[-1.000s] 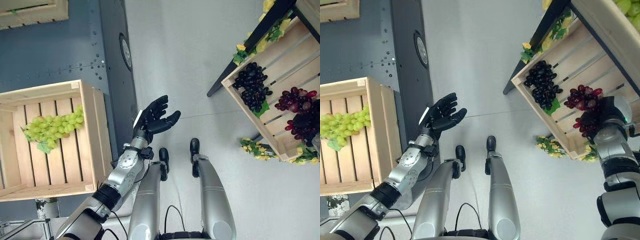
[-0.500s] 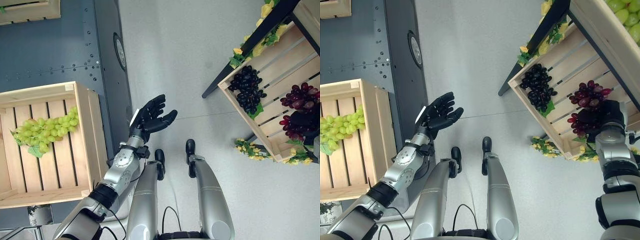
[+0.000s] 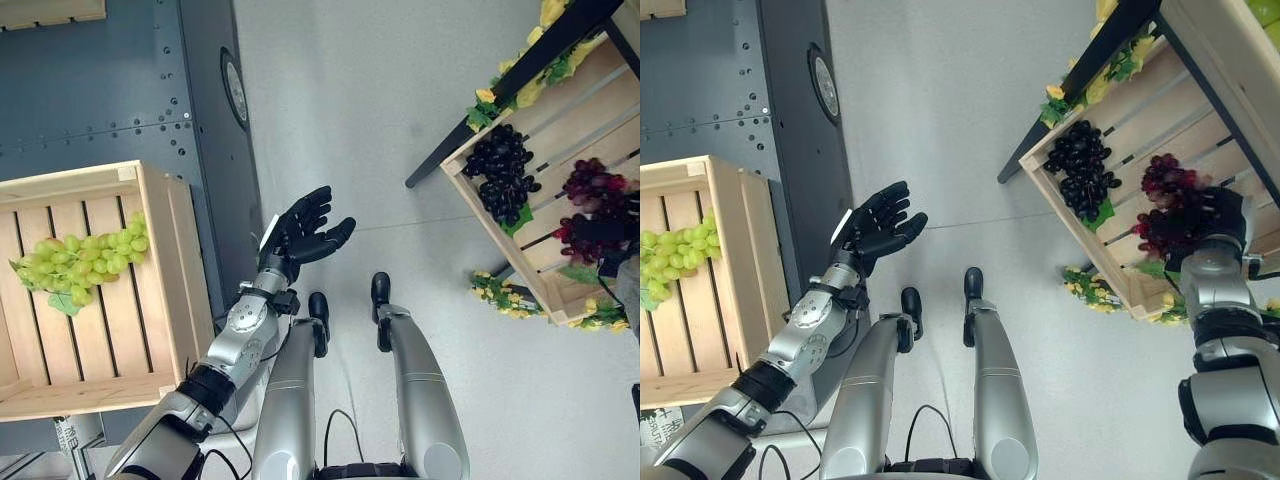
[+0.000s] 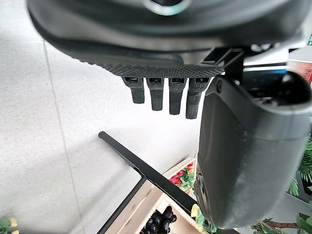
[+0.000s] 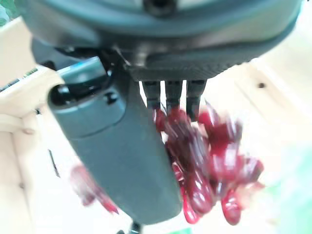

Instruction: Pick up the fruits from the basket on one side to the basket on the other side

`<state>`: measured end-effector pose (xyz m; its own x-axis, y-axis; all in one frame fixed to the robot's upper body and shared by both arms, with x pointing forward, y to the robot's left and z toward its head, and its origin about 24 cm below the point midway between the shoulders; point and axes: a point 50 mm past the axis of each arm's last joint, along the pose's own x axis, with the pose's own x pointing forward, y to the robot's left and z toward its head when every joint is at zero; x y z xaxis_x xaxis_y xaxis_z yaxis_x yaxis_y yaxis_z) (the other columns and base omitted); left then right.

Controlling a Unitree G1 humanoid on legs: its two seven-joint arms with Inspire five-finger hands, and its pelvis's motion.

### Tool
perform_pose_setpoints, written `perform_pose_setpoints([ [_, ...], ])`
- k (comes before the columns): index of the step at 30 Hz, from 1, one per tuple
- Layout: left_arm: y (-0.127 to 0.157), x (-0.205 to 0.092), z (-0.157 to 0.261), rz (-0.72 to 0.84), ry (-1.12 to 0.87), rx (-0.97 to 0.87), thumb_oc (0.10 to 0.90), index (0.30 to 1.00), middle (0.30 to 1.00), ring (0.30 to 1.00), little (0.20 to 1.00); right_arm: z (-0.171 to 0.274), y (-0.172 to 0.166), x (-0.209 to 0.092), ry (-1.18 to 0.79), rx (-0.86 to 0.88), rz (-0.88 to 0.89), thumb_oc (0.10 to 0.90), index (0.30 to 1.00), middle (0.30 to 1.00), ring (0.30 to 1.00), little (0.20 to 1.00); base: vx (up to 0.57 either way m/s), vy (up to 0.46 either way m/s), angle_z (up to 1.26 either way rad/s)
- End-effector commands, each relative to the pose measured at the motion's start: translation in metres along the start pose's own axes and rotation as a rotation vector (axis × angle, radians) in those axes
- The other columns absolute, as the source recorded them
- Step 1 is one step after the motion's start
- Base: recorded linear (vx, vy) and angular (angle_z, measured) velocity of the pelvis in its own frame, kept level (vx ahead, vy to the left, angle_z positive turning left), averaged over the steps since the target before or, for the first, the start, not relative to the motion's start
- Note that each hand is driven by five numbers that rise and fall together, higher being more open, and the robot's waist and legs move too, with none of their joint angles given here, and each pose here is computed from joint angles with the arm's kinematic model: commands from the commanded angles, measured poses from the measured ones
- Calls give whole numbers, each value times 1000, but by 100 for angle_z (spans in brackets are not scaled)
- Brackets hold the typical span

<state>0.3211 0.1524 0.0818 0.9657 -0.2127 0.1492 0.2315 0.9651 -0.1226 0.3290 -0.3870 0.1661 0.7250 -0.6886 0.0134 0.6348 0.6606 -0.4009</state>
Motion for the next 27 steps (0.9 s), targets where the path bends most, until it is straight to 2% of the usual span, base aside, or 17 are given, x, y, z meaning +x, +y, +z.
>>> perform_pose_setpoints([
  [1, -15, -2, 19, -84, -131, -17, 800, 900, 900, 900, 900, 26, -43, 7, -82, -28, -217, 800, 900, 900, 900, 900, 14, 12, 4],
  [13, -19, -3, 18, -85, -148, -29, 800, 900, 900, 900, 900, 36, -26, 2, -192, -20, -168, 800, 900, 900, 900, 900, 6, 9, 1],
  [19, -17, -5, 13, -60, -138, -41, 800, 900, 900, 900, 900, 46, 1, -10, -331, 27, -105, 800, 900, 900, 900, 900, 8, 29, 1],
  [21, -18, -5, 10, -45, -138, -54, 800, 900, 900, 900, 900, 40, 25, -22, -388, 47, -42, 800, 900, 900, 900, 900, 5, 43, 3],
  [27, -22, -3, 7, -33, -143, -64, 800, 900, 900, 900, 900, 26, 65, -44, -454, 44, 120, 800, 900, 900, 900, 900, 7, 15, 2],
])
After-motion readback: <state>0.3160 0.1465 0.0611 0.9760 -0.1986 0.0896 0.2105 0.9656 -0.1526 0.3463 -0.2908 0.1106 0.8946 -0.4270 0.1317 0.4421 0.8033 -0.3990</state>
